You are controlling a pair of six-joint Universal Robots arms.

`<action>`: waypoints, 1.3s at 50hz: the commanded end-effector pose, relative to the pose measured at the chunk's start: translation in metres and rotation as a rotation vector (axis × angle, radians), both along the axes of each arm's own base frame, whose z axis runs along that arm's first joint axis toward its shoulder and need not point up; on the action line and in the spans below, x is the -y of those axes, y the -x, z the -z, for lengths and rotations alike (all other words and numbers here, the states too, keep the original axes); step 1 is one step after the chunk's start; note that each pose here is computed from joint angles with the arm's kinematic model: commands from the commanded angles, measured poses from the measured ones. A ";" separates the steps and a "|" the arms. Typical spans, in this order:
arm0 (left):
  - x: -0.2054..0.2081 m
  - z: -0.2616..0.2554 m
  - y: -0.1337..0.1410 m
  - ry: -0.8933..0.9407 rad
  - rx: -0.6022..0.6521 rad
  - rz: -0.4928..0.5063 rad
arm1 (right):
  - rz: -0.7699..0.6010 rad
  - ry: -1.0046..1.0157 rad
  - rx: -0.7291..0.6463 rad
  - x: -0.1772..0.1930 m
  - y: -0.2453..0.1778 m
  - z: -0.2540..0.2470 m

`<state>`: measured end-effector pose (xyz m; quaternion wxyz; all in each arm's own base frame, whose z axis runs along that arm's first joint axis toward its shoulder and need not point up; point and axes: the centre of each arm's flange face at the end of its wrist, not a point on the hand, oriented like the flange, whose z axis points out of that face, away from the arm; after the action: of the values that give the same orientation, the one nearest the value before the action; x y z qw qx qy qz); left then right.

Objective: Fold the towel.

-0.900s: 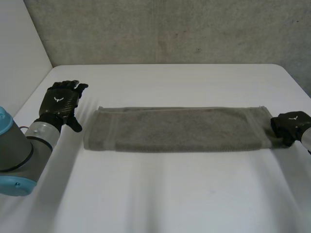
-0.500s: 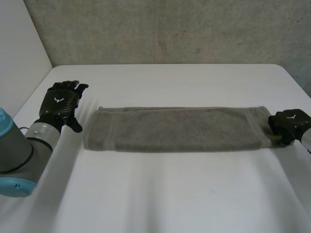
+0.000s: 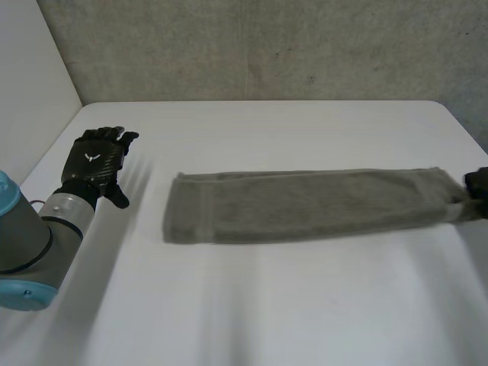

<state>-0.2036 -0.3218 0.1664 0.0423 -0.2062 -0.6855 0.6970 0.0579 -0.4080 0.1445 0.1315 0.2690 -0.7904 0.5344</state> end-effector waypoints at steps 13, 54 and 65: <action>0.002 -0.048 0.014 0.138 -0.037 0.044 | -0.542 0.390 0.190 -0.068 -0.237 -0.110; -0.032 -0.023 0.111 0.060 -0.130 0.305 | -0.556 0.069 0.205 -0.145 -0.252 -0.026; -0.047 0.040 0.125 -0.046 0.001 0.301 | -0.429 -0.048 0.133 -0.139 -0.206 0.013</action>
<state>-0.3289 -0.2760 0.1475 0.1824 -0.2900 -0.6492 0.6791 0.2755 -0.2659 0.1440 -0.0616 0.3965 -0.7264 0.5581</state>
